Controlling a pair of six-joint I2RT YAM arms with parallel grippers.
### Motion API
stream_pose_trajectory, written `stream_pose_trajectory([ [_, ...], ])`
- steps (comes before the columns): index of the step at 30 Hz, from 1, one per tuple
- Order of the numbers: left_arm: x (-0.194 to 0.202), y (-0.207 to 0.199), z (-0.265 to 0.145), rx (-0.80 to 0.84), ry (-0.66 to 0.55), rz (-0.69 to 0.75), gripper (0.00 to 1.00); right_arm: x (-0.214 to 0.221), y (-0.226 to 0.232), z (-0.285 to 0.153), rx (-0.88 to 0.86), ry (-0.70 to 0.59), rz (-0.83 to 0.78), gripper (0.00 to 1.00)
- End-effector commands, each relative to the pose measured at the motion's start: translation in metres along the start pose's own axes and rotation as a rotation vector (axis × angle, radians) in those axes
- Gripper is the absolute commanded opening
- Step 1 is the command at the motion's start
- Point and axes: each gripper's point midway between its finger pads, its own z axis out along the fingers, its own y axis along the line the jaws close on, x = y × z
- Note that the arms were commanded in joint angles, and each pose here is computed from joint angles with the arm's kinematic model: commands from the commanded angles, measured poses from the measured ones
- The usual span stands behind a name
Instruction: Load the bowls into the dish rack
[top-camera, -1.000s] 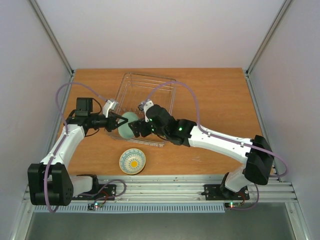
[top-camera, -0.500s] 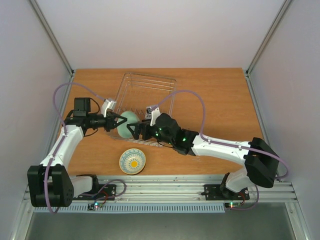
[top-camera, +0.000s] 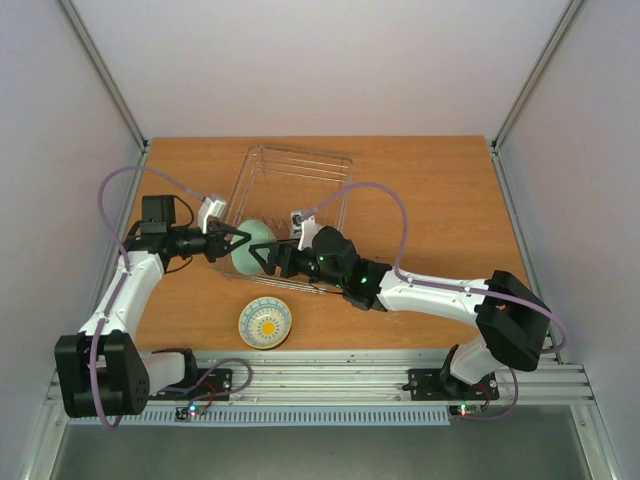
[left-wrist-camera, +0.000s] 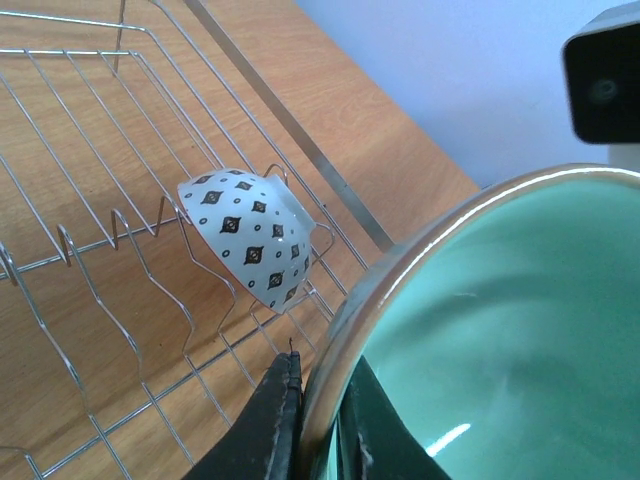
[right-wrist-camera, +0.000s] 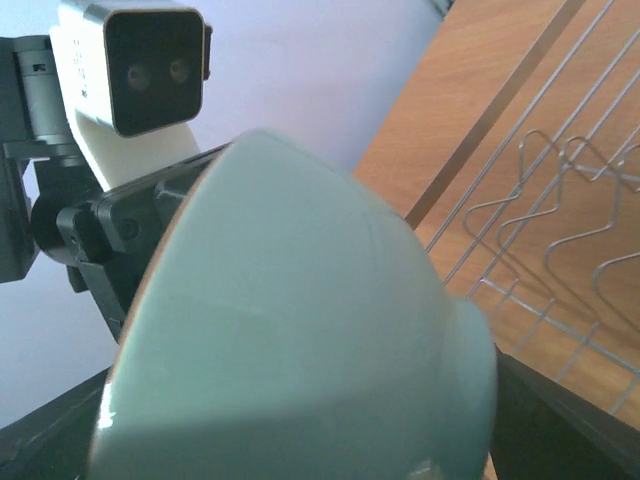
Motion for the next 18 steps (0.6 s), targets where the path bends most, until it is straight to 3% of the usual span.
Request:
stream_pose_trajectory([
  [1,-0.019,-0.021,-0.007,0.072,-0.068,0.085,0.01,0.007,0.012,0.005,-0.091,0.018,0.047,0.86],
  [5,-0.02,-0.022,-0.009,0.08,-0.075,0.083,0.0,0.011,0.018,0.008,-0.147,0.031,0.057,0.74],
  [15,-0.019,-0.013,-0.008,0.044,-0.068,0.073,0.01,0.01,0.021,0.008,-0.14,0.039,0.023,0.03],
  [16,-0.019,-0.009,-0.008,0.012,-0.065,0.076,0.07,0.008,0.019,0.008,-0.122,0.04,0.01,0.02],
  [18,-0.019,0.006,-0.009,-0.079,-0.056,0.069,0.42,0.002,0.017,0.008,-0.07,0.04,-0.034,0.01],
])
